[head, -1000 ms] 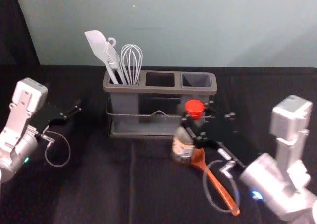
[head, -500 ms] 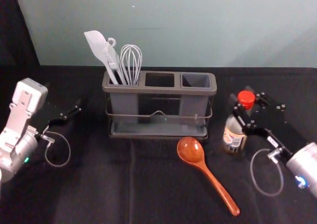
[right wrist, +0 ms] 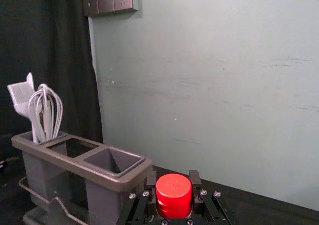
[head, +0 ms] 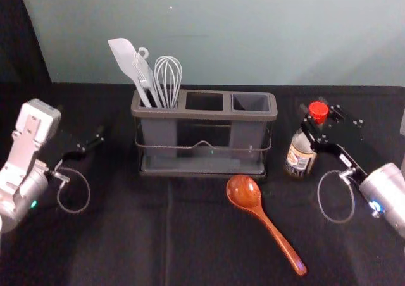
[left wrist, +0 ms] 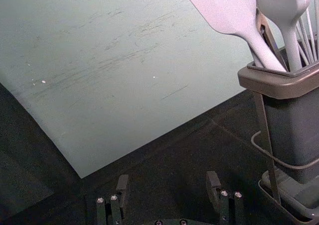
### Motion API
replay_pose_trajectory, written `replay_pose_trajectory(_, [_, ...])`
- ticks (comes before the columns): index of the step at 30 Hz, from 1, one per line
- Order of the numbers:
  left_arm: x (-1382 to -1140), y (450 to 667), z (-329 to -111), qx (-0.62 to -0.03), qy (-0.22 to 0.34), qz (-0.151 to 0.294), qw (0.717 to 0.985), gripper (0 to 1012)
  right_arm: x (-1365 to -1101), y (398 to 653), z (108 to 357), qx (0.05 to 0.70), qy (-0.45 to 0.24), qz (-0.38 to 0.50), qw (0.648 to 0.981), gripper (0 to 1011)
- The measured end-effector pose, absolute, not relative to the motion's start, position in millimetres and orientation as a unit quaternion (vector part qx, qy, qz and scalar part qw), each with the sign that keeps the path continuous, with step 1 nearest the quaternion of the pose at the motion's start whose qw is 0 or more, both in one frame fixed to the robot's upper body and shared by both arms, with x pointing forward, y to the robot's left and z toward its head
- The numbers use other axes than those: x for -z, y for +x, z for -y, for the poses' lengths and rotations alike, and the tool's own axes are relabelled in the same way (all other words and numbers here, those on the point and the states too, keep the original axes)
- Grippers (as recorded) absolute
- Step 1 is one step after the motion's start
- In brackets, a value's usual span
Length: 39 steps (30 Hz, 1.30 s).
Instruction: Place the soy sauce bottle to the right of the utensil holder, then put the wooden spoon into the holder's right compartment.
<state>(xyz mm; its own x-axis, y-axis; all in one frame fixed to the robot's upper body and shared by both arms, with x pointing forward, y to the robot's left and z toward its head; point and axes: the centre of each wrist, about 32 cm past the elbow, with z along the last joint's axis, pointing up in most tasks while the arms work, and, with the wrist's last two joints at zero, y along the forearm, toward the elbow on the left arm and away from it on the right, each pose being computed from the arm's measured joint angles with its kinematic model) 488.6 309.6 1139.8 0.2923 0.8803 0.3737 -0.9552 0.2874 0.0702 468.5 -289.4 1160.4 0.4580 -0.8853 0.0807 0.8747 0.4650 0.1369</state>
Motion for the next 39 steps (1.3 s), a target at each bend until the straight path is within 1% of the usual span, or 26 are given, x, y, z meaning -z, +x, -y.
replay_pose_trajectory(3, [-1139.8, 488.6, -309.6, -0.58, 0.141, 0.132, 0.791, 1000, -1157.2, 478.2, 288.7, 0.514, 0.05, 0.065, 0.854, 392])
replay_pose_trajectory(12, [-1139.8, 488.6, -309.7, -0.58, 0.141, 0.132, 0.791, 1000, -1151.3, 493.5, 283.0, 0.511, 0.062, 0.055, 0.856, 393])
replay_pose_trajectory(25, [-1139.8, 488.6, -309.6, -0.58, 0.141, 0.132, 0.791, 1000, -1143.1, 505.6, 276.1, 0.511, 0.07, 0.045, 0.856, 397])
replay_pose_trajectory(28, [-1139.8, 488.6, -309.6, -0.58, 0.141, 0.132, 0.791, 1000, -1141.9, 506.3, 274.8, 0.511, 0.071, 0.043, 0.855, 484])
replay_pose_trajectory(29, [-1139.8, 488.6, -309.7, -0.58, 0.141, 0.132, 0.791, 1000, -1141.7, 506.2, 274.4, 0.512, 0.071, 0.043, 0.855, 543])
replay_pose_trajectory(30, [-1139.8, 488.6, -309.7, -0.58, 0.141, 0.132, 0.791, 1000, -1142.0, 505.8, 274.4, 0.513, 0.072, 0.043, 0.855, 543])
replay_pose_trajectory(32, [-1139.8, 488.6, -309.7, -0.58, 0.141, 0.132, 0.791, 1000, -1143.5, 504.1, 274.1, 0.513, 0.074, 0.045, 0.854, 604])
replay_pose_trajectory(33, [-1139.8, 488.6, -309.7, -0.58, 0.141, 0.132, 0.791, 1000, -1146.7, 501.7, 274.1, 0.515, 0.077, 0.049, 0.852, 660])
replay_pose_trajectory(36, [-1139.8, 488.6, -309.7, -0.58, 0.141, 0.132, 0.791, 1000, -1155.3, 494.7, 274.1, 0.517, 0.081, 0.064, 0.85, 716])
replay_pose_trajectory(37, [-1139.8, 488.6, -309.7, -0.58, 0.141, 0.132, 0.791, 1000, -1157.7, 492.4, 273.9, 0.518, 0.081, 0.069, 0.849, 771])
replay_pose_trajectory(39, [-1139.8, 488.6, -309.6, -0.58, 0.141, 0.132, 0.791, 1000, -1164.1, 484.6, 273.5, 0.52, 0.084, 0.08, 0.847, 835])
